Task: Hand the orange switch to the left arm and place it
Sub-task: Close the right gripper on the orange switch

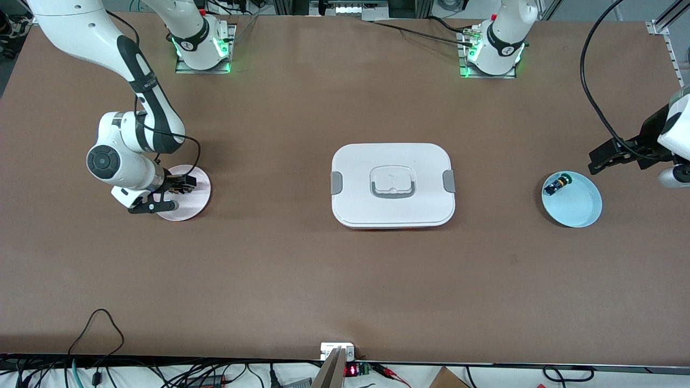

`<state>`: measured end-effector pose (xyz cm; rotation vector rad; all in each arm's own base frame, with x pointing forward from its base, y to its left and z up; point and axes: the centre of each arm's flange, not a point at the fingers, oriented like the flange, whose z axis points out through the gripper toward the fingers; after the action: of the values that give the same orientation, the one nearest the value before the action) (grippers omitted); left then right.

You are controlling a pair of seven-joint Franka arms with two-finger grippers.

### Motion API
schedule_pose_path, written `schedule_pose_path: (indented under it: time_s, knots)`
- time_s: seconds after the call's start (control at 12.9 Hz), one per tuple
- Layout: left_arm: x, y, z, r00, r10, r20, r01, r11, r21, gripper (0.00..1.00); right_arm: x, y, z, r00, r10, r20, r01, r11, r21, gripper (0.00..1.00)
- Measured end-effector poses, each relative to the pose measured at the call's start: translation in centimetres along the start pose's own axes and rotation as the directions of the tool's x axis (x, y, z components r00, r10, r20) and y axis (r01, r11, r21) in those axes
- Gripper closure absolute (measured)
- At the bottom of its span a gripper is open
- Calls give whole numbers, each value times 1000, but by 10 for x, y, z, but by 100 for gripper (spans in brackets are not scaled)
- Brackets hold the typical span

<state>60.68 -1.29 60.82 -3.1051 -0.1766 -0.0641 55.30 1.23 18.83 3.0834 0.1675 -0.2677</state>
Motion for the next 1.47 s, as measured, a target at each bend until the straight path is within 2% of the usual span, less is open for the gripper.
schedule_pose_path:
  time_s: [1.09,1.16,1.32,1.47]
  knots:
    - [0,-1,0,1000,-1,0,1,1000,0,0,-3,-1,17,999,-37,11,36,999,21,1]
    - [0,-1,0,1000,-1,0,1,1000,0,0,-3,-2,17,999,-37,11,37,999,21,5]
    - [0,-1,0,1000,-1,0,1,1000,0,0,-3,-2,17,999,-37,11,37,999,22,27]
    - [0,-1,0,1000,-1,0,1,1000,0,0,-3,-2,17,999,-39,10,39,999,22,27]
